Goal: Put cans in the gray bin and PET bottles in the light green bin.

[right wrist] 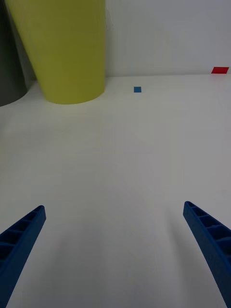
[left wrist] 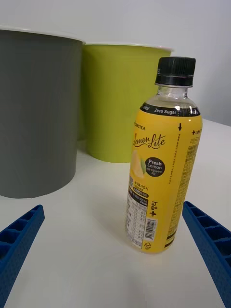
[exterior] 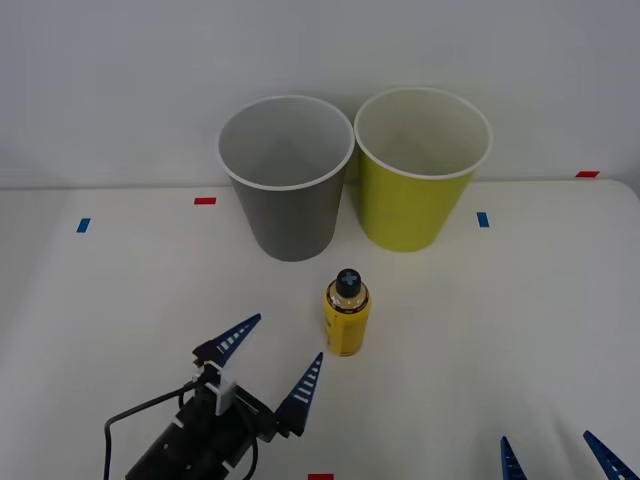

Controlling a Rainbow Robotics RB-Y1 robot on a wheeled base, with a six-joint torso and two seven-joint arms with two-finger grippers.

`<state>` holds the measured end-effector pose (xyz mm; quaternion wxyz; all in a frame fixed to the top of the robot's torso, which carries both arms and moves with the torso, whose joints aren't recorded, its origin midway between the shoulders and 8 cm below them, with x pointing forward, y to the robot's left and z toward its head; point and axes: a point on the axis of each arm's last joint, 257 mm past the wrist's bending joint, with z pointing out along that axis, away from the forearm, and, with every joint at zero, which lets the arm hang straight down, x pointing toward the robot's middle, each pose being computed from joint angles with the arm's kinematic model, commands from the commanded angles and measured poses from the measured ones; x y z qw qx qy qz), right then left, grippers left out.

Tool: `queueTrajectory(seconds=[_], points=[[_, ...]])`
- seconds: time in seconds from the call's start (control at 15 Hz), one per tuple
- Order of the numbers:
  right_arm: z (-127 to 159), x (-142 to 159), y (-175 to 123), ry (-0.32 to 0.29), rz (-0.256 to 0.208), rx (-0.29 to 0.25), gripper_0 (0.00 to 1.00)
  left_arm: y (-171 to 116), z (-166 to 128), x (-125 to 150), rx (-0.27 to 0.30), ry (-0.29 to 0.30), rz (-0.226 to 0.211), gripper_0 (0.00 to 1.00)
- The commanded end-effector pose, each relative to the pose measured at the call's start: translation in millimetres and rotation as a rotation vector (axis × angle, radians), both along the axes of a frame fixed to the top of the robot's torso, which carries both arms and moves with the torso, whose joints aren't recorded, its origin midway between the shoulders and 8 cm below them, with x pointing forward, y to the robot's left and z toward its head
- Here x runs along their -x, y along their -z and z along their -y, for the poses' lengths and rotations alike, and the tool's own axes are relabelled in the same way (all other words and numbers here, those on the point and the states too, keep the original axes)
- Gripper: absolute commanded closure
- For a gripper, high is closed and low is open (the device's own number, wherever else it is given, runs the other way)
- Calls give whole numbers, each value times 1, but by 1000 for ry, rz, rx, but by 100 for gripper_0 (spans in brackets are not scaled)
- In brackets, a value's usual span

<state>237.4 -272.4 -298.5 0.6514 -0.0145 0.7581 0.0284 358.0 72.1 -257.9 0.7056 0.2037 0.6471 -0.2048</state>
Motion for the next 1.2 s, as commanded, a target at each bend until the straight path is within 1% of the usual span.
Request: queueTrajectory(seconds=[0.07, 0.13, 0.2, 0.27, 0.33, 0.4, 0.53, 0.67, 0.87, 0.93, 1.2], points=[[0, 0, 0, 0, 0, 0, 0, -3, 14, -8, 13, 21, -16, 0], [0, 0, 0, 0, 0, 0, 0, -6, 19, -11, 15, 29, -14, 0], [0, 0, 0, 0, 0, 0, 0, -4, 22, -16, -6, 30, -20, 0], [0, 0, 0, 0, 0, 0, 0, -5, 25, -19, -11, 33, -23, 0], [0, 0, 0, 0, 0, 0, 0, -8, 32, -21, -12, 51, -20, 0], [0, 0, 0, 0, 0, 0, 0, -7, 38, -24, -17, 60, -32, 0], [0, 0, 0, 0, 0, 0, 0, -8, 47, -27, -14, 67, -39, 0], [0, 0, 0, 0, 0, 0, 0, -8, 58, -31, -22, 74, -48, 0], [0, 0, 0, 0, 0, 0, 0, -13, 72, -35, -1, 81, -63, 0], [0, 0, 0, 0, 0, 0, 0, -14, 78, -38, -7, 85, -65, 0], [0, 0, 0, 0, 0, 0, 0, -24, 94, -41, 14, 91, -65, 0]])
